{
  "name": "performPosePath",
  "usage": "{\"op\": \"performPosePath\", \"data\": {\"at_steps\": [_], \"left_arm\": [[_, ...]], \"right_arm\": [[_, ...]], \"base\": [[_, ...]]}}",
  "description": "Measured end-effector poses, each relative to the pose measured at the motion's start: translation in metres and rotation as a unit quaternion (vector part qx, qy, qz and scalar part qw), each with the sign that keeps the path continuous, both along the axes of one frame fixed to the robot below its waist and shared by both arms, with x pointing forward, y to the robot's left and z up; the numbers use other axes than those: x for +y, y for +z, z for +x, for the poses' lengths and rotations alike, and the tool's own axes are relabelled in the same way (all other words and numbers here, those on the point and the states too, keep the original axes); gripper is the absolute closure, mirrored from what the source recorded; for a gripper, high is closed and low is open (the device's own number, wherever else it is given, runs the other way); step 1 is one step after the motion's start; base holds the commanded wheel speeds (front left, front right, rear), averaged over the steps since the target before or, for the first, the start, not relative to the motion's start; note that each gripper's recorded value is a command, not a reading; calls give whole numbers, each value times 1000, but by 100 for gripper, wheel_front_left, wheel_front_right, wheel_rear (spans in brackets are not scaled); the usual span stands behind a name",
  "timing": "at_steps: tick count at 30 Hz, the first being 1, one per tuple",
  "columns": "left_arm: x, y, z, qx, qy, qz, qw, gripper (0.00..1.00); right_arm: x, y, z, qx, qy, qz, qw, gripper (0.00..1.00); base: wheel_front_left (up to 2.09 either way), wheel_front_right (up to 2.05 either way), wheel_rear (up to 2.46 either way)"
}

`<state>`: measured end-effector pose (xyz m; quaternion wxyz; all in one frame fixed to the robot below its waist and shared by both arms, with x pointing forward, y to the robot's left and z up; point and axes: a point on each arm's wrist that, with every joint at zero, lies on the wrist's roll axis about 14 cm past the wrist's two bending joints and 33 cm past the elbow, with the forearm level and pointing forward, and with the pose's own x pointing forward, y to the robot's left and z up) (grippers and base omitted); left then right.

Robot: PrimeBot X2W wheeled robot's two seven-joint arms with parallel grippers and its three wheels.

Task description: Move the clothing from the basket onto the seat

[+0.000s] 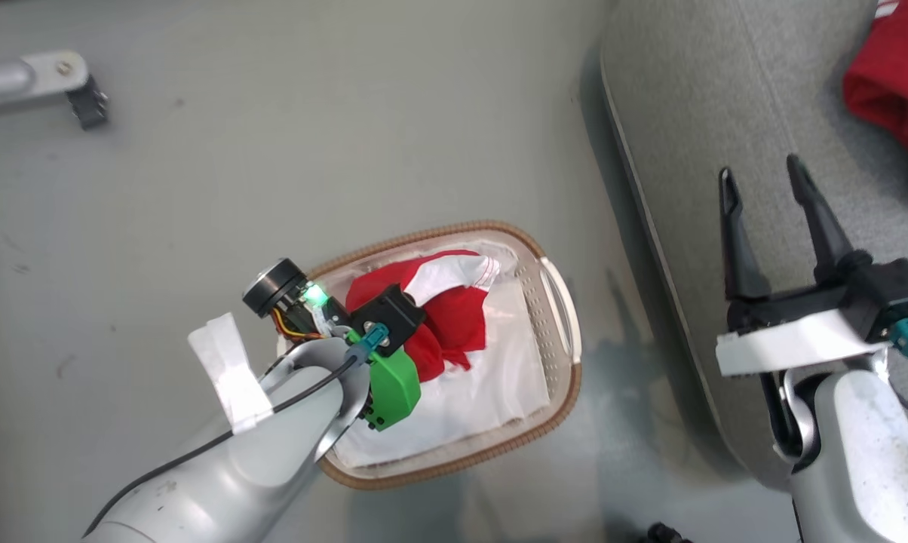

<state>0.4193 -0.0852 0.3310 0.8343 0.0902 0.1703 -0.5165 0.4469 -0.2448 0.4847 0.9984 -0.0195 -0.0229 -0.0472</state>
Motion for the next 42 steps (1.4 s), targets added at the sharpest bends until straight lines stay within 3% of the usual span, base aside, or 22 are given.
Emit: {"op": "performPosePath", "data": {"at_steps": [6,12,25,29,42], "left_arm": [[19,71,13,-92,10,-17,996,100],[40,154,26,-189,21,-14,982,100],[71,339,20,-388,41,-7,921,100],[73,362,19,-408,47,-11,912,100],[60,382,1,-424,26,-30,905,100]], "right_arm": [[21,12,-24,-5,25,11,1000,0],[43,35,-42,-32,55,21,998,0],[74,84,-72,-99,101,21,990,0],[89,89,-72,-105,123,19,987,0],[136,104,-69,-121,195,22,973,0]], "base": [[0,0,0],[0,0,0],[0,0,0],[0,0,0],[0,0,0]]}}
